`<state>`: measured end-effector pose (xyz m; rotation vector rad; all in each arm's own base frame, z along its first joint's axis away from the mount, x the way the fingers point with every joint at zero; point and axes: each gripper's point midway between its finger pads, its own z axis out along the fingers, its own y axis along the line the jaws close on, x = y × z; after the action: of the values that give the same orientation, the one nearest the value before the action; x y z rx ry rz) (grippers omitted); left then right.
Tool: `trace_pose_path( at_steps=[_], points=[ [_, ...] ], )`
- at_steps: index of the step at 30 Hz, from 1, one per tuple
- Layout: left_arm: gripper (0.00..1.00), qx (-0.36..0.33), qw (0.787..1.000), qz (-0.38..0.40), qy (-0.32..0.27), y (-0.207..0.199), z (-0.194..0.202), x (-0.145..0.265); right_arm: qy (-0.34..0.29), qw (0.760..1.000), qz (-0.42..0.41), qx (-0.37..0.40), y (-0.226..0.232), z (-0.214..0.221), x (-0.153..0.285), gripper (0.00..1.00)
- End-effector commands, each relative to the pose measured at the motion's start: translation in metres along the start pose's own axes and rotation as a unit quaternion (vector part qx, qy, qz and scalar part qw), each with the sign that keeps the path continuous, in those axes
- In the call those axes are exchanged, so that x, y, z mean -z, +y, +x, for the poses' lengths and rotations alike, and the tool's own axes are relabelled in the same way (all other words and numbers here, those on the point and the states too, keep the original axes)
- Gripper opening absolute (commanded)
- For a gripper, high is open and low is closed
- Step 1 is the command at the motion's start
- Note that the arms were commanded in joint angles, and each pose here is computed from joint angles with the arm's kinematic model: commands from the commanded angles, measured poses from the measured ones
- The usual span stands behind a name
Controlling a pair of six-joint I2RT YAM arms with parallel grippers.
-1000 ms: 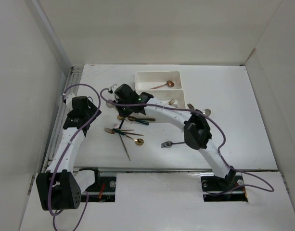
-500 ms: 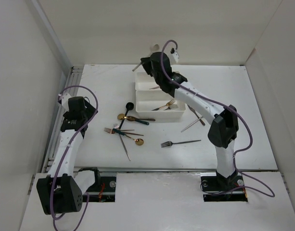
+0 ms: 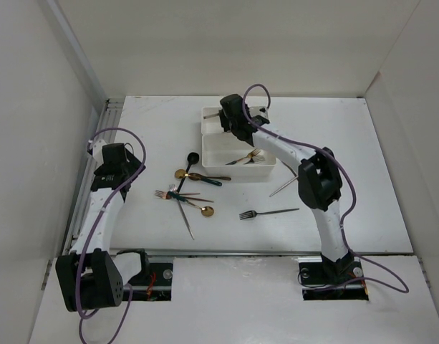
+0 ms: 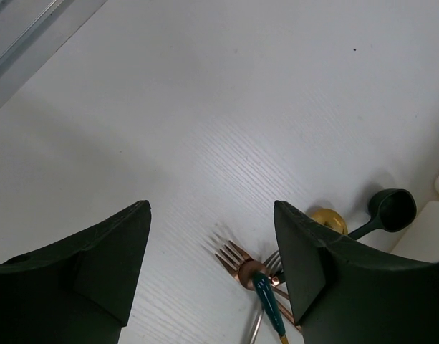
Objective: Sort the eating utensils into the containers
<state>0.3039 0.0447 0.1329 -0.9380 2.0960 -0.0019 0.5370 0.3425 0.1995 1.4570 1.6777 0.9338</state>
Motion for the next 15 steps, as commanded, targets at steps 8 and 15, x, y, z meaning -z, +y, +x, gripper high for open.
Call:
trace_pose_path(
  at_steps=[8, 15],
  points=[
    [0.67, -0.005, 1.000, 0.009, -0.011, -0.010, -0.015, 0.000, 0.006, 0.997, 0.043, -0.057, -0.033, -0.012, -0.022, 0.03],
    [0.67, -0.005, 1.000, 0.013, -0.008, -0.013, -0.016, 0.000, 0.010, 0.999, 0.022, -0.038, -0.030, -0.020, -0.027, 0.36]
  ],
)
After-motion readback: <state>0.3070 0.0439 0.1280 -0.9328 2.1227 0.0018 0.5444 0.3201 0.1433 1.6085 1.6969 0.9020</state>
